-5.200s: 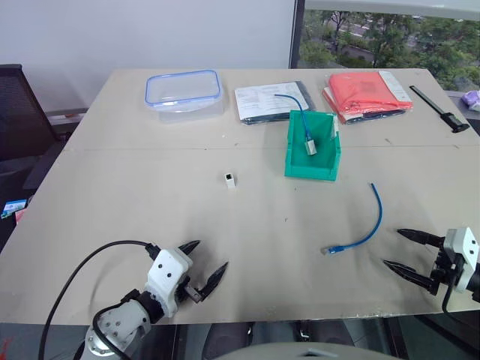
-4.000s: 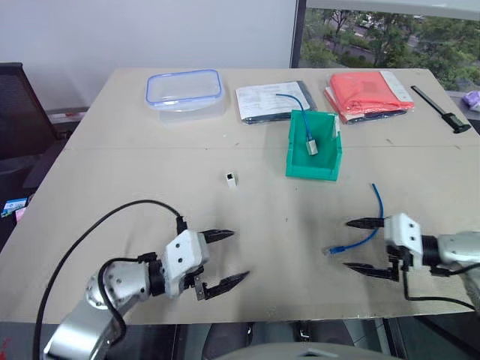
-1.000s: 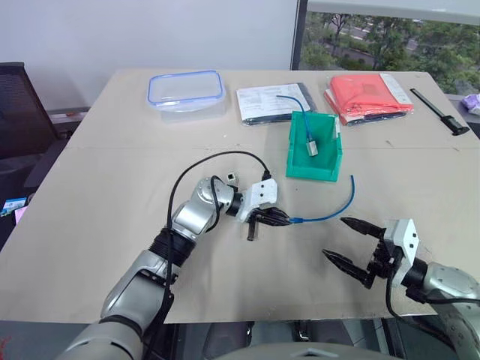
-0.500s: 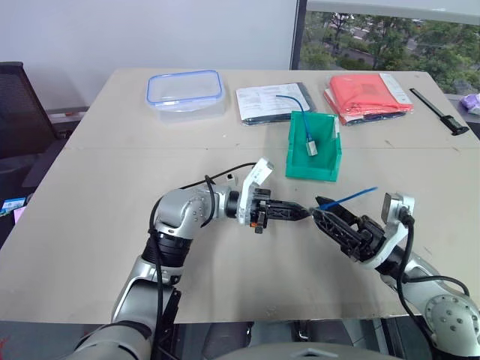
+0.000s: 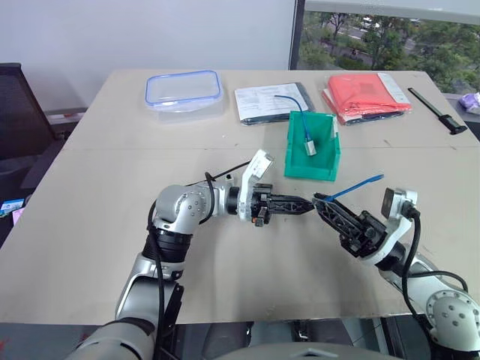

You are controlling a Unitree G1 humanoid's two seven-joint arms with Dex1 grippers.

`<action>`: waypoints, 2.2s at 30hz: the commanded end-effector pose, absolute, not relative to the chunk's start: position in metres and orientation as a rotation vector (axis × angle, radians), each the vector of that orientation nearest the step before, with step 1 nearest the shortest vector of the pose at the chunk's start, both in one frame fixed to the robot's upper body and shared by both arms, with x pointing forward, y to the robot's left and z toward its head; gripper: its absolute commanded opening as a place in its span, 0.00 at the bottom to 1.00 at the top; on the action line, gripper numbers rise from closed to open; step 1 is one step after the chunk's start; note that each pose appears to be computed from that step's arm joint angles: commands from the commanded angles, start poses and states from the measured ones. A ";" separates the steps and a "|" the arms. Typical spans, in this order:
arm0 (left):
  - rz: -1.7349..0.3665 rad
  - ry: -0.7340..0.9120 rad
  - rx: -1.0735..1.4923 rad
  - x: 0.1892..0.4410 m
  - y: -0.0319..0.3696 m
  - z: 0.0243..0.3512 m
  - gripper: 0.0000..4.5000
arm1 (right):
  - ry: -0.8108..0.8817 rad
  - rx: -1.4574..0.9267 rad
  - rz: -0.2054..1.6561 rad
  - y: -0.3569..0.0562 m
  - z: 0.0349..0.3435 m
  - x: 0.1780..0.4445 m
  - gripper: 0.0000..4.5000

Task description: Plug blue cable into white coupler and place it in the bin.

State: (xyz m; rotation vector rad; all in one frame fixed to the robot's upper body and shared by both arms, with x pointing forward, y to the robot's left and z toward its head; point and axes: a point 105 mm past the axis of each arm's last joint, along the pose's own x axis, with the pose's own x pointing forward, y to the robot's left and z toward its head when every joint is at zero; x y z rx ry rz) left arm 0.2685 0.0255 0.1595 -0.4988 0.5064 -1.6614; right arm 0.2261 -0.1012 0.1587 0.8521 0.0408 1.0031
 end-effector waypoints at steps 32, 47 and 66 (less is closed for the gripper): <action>-0.412 -0.085 0.083 0.276 0.144 0.154 0.75 | -0.029 0.634 0.967 -0.101 0.158 0.267 0.00; -0.234 -0.005 0.142 0.320 0.134 0.099 0.75 | -0.054 0.615 0.957 -0.099 0.161 0.272 0.00; -0.200 0.051 0.123 0.348 0.123 0.087 0.18 | -0.060 0.605 0.938 -0.097 0.162 0.270 0.00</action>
